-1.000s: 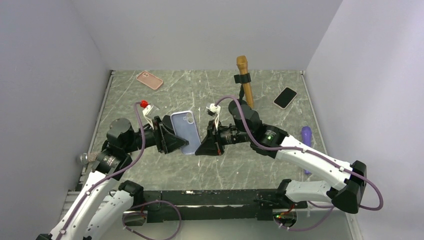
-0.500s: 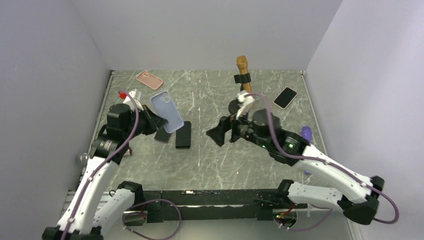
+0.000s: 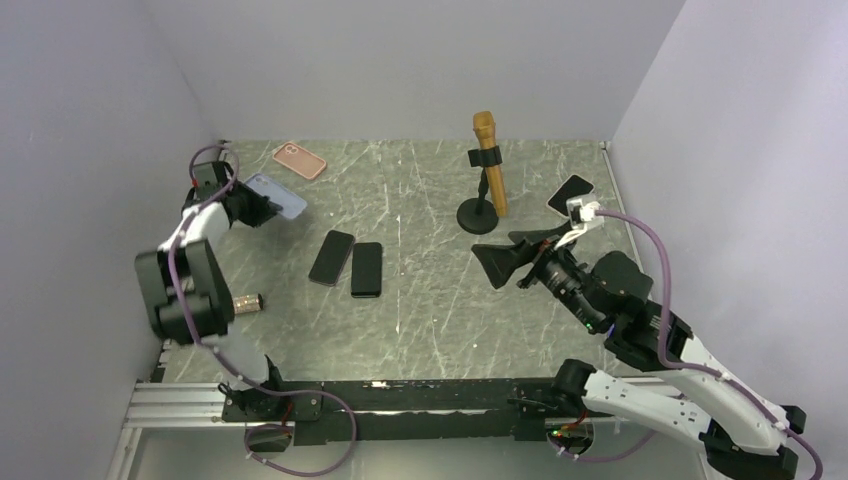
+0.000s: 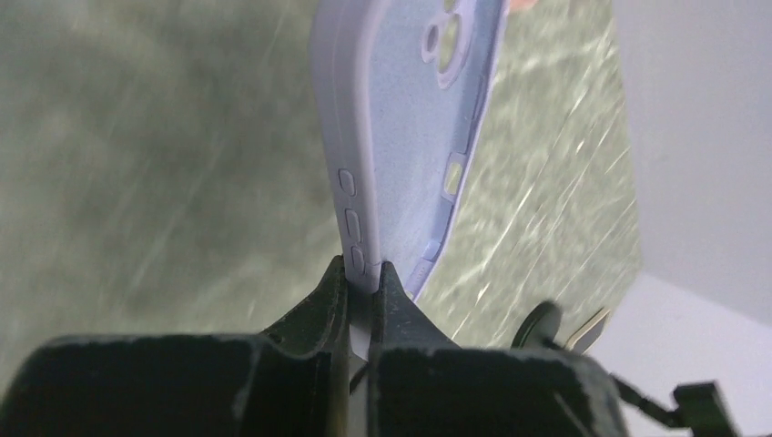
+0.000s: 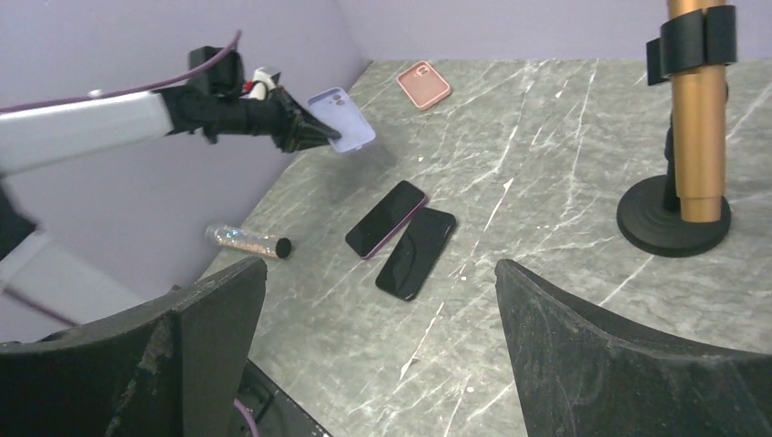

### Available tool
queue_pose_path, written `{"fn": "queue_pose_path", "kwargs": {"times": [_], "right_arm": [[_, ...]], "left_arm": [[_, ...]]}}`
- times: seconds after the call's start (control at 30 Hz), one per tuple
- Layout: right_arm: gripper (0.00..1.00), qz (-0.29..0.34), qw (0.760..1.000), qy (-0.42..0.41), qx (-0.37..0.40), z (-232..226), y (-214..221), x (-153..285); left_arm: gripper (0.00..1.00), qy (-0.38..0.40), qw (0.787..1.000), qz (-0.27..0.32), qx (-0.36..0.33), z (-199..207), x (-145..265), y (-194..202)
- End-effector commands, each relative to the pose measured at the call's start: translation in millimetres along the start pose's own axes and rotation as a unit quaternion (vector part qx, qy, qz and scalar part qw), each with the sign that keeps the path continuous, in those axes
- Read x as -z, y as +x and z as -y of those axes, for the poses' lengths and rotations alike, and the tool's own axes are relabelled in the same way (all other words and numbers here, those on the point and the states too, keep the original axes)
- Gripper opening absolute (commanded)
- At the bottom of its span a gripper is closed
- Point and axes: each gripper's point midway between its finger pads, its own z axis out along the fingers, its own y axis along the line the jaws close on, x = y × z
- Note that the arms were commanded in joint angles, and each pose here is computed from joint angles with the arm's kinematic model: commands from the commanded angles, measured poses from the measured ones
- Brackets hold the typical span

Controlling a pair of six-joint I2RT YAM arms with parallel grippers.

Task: Take the phone out of the phone case
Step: Place the phone case at the corner of the board.

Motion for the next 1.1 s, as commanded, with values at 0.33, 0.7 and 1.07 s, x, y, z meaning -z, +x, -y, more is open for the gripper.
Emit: {"fn": "queue_pose_path", "kwargs": {"times": [0.33,0.7,1.07], "right_arm": [[0.98,0.02,0.999,0.044,-0.005,17,-18,19],[0.98,0.012,0.999,0.042,0.007,10,-15,-1],[0.98,0.001,0.999,0.045,-0.016,12,-8,5]], "left_arm": [[0.11,0.076,0.997,-0.027,-0.001,54,-139,-116],[0.1,0.074,0.995,-0.044,0.044,25,-160,-90],[0.65,0.068,0.994,-0.073,0.046,19,-157,-80]]}}
